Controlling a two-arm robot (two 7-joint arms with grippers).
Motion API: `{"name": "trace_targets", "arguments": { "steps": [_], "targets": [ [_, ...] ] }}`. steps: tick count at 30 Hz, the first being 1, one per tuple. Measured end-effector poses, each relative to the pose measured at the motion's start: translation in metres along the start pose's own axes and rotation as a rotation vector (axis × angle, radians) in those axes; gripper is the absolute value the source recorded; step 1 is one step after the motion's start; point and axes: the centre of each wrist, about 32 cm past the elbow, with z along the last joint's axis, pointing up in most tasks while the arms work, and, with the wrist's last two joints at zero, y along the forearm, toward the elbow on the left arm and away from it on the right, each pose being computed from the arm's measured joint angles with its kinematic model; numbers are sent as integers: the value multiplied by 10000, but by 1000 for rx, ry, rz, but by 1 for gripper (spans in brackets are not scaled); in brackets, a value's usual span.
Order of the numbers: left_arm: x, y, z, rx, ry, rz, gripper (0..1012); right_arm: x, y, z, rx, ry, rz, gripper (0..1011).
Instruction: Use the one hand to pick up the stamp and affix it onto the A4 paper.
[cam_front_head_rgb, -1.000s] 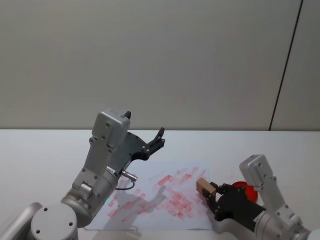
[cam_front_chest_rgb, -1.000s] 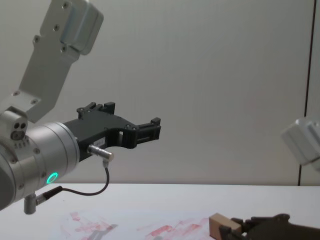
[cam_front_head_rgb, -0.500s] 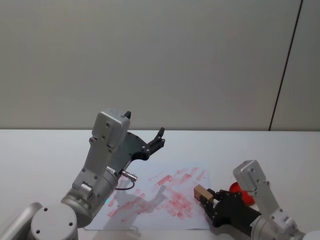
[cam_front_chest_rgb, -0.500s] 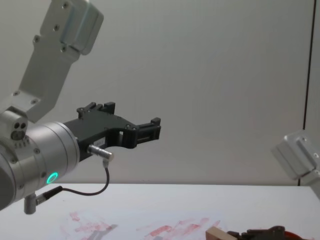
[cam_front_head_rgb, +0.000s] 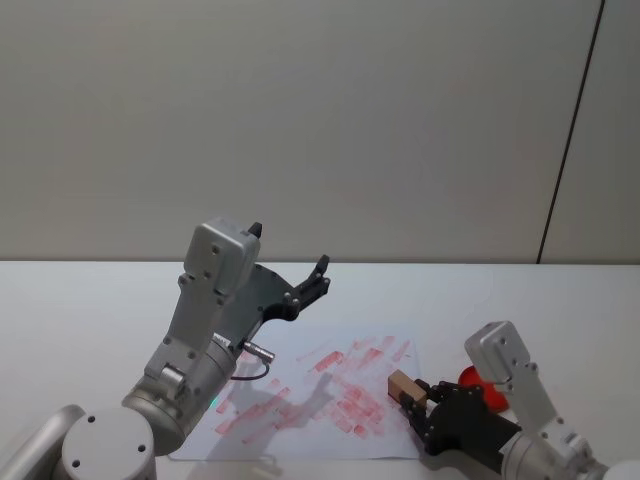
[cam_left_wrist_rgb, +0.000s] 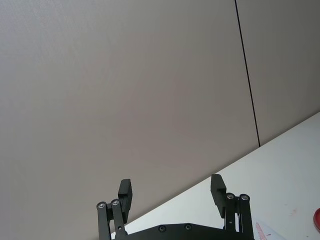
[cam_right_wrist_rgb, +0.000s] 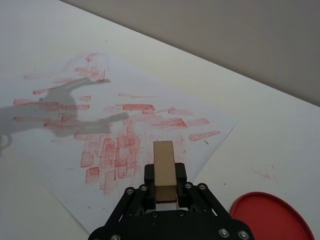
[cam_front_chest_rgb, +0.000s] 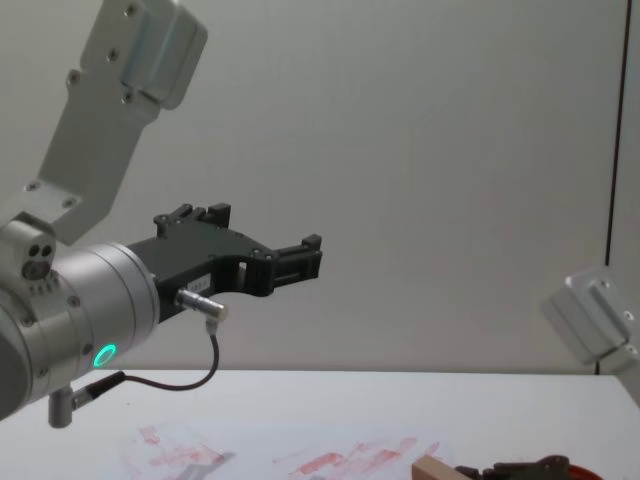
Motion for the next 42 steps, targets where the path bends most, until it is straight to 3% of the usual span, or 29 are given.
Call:
{"name": "trace_targets", "arguments": {
  "steps": [10,16,24,42],
  "targets": [
    [0,0,0,0,0,0,1003,3,-28,-1,21,32,-14,216],
    [0,0,0,0,0,0,1002,57,-99,87,81,49,-48,216],
    [0,0,0,0,0,0,1002,140,-213,120,115,58,-87,216],
    [0,0,0,0,0,0,1002,310,-385,46,95,71,-154,216]
  ]
}}
